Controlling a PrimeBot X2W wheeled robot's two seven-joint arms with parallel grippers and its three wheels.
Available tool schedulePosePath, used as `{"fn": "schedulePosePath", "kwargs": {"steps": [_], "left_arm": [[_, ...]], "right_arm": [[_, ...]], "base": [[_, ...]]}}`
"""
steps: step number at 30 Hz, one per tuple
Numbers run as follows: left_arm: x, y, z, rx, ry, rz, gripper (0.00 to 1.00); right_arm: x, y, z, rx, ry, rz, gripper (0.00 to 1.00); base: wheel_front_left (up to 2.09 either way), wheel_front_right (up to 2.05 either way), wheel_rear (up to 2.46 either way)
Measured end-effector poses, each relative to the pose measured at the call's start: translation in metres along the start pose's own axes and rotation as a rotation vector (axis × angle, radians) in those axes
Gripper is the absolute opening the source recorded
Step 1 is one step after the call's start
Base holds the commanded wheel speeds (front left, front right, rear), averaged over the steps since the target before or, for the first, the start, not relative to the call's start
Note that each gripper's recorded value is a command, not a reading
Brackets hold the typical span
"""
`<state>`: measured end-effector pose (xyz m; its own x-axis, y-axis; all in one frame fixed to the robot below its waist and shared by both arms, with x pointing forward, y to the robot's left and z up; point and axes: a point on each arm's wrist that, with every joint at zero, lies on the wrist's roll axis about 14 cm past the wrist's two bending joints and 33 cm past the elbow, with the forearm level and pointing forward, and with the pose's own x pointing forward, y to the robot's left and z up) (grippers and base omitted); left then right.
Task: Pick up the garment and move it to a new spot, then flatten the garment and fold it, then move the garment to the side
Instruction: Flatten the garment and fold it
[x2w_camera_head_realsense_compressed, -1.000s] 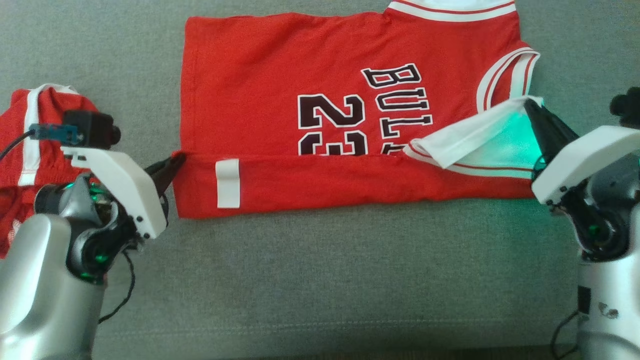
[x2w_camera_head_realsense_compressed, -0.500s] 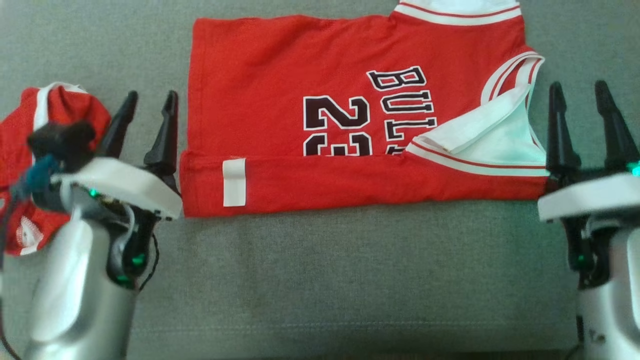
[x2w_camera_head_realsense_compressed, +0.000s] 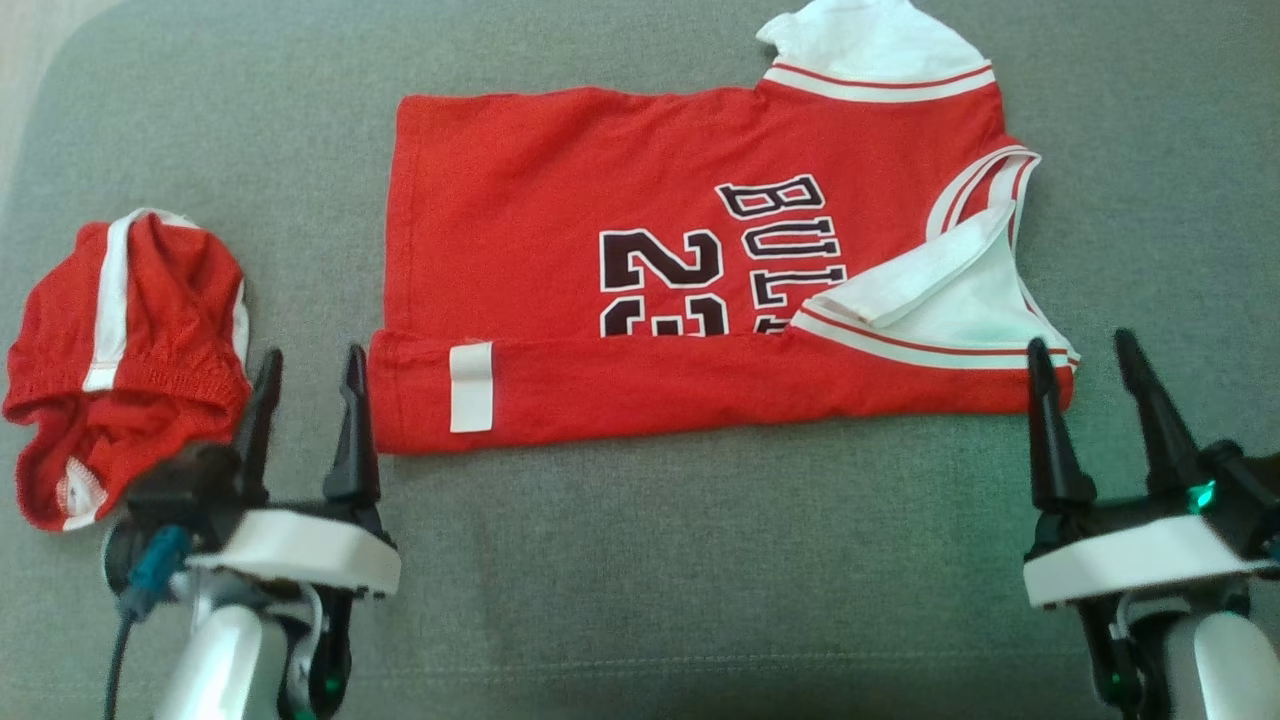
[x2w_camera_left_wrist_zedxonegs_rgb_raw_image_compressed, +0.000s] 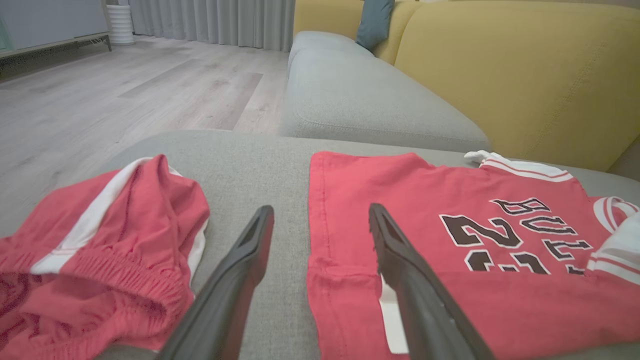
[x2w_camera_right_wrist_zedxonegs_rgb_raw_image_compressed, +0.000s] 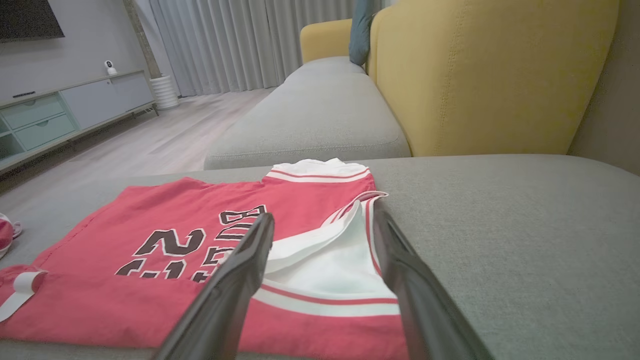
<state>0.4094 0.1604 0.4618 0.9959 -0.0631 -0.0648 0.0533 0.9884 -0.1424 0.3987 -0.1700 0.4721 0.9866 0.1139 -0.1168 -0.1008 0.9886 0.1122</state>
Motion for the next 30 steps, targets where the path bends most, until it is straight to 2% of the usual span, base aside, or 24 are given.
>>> {"fn": "schedulePosePath", "kwargs": {"steps": [12, 18, 26, 30], "left_arm": [[-0.012, -0.008, -0.016, -0.003, 0.044, -0.024, 1.00], [-0.014, -0.016, -0.058, -0.054, 0.210, -0.066, 1.00], [-0.010, -0.010, -0.099, -0.117, 0.380, -0.050, 1.00], [-0.004, -0.010, -0.104, -0.147, 0.415, -0.060, 1.00]], "right_arm": [[-0.009, 0.000, -0.002, 0.004, 0.023, -0.007, 1.00], [-0.011, -0.014, -0.041, 0.016, 0.180, -0.035, 1.00], [0.007, -0.036, -0.069, 0.025, 0.314, -0.064, 1.00], [0.014, -0.041, -0.080, 0.035, 0.373, -0.077, 1.00]], "base": [[0.00, 0.00, 0.00], [0.00, 0.00, 0.00], [0.00, 0.00, 0.00], [0.00, 0.00, 0.00]]}}
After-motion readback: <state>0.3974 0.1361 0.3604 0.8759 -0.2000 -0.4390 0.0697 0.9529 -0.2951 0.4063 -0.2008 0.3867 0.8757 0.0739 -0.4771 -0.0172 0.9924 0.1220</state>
